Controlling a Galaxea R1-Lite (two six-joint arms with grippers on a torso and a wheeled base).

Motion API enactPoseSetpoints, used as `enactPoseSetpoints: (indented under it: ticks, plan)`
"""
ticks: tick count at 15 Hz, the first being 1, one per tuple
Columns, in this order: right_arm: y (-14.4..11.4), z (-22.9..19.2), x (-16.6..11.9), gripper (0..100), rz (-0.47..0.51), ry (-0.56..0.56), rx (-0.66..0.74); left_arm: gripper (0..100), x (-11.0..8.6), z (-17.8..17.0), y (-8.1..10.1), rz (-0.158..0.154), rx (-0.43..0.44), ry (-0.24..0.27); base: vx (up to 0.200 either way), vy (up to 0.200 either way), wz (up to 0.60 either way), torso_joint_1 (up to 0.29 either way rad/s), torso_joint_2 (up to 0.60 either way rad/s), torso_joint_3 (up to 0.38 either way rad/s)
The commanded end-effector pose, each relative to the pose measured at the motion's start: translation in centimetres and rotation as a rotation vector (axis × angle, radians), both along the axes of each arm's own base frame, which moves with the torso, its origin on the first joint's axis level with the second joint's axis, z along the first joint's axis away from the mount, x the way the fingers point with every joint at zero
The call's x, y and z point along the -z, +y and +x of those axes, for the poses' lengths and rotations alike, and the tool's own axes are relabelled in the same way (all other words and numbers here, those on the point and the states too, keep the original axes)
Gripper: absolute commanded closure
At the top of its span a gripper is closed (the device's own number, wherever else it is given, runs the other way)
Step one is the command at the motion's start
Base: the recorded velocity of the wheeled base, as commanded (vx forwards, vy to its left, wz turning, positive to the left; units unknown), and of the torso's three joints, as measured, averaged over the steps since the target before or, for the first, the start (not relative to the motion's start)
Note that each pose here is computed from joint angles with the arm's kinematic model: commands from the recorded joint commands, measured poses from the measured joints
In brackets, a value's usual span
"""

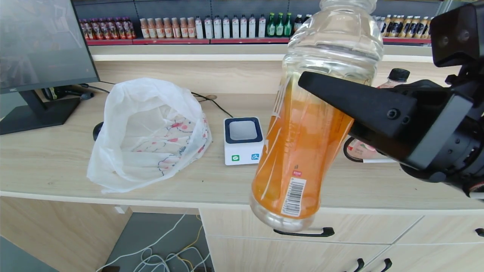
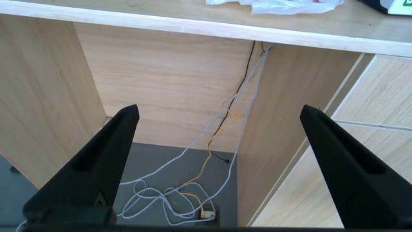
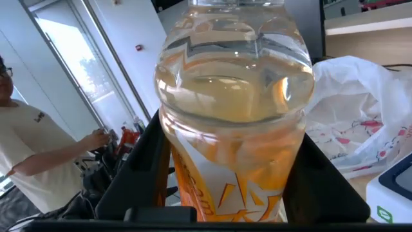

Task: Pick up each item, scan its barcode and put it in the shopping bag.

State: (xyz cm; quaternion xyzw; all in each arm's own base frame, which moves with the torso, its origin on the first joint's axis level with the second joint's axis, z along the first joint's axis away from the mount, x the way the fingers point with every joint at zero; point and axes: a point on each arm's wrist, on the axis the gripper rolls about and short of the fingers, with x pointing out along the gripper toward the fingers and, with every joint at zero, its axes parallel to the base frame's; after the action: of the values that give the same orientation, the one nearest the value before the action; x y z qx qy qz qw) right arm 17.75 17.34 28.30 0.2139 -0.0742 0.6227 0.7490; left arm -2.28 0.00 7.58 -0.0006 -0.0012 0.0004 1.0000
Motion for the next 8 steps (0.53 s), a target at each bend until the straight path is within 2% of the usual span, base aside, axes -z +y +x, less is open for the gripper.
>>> enactPoseSetpoints:
  ticks: [1, 8]
  plan:
    - [0.09, 0.05, -0.18, 100, 0.003, 0.004, -0.019, 0, 0.0, 0.0, 0.0, 0.0, -0.001, -0.001, 0.0, 0.0, 0.0, 0.0, 0.0, 0.0]
    - [0.01, -0.15, -0.46, 100, 0.011, 0.018, -0.049, 0, 0.0, 0.0, 0.0, 0.0, -0.001, -0.001, 0.0, 0.0, 0.0, 0.0, 0.0, 0.0]
